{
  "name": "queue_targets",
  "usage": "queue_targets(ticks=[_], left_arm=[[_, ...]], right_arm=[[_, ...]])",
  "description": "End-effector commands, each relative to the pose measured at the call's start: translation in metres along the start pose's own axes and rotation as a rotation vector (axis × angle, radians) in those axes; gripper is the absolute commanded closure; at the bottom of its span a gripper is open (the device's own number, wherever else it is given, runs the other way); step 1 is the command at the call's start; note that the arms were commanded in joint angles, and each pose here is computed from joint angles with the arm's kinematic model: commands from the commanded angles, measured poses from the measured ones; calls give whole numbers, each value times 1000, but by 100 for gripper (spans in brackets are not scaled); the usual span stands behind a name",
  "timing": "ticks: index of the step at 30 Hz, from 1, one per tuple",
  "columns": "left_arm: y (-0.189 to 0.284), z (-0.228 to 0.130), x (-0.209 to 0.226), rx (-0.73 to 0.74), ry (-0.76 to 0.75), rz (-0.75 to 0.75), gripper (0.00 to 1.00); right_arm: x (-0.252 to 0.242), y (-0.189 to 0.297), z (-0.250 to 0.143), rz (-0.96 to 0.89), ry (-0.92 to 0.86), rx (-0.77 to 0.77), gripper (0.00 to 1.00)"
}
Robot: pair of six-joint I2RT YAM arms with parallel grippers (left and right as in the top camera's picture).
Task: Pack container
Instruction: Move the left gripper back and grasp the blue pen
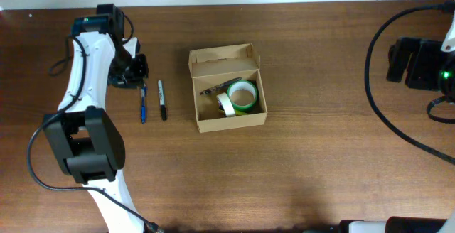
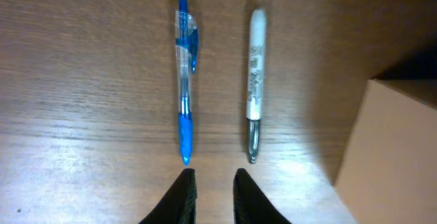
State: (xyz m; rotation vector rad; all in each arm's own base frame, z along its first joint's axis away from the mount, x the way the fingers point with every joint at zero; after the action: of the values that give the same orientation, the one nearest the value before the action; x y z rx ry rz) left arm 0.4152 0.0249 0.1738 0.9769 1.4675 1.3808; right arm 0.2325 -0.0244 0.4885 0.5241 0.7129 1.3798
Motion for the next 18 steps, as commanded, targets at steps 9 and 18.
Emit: queue_targets(ticks=[9,18], left_arm=[[-61,-15,10,48,-43,29,53],[-92,-23,15,39,-45,28,57]], right_arm=[[-2,6,-3,-5,6,-9,1],[-2,6,-3,-5,6,-9,1]])
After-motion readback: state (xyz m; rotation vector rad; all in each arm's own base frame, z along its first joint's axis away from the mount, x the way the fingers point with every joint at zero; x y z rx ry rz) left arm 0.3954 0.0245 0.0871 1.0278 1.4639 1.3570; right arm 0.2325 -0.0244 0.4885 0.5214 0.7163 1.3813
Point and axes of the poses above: each gripper's point midway between its finger pads, its own y axis back along the fingers, its own x axis along the line the jaws close on, z = x × y, the point moved 8 cm from there along y, back along the fingers, and after that the axes turned 11 degrees about y, right-handed, at the moved point
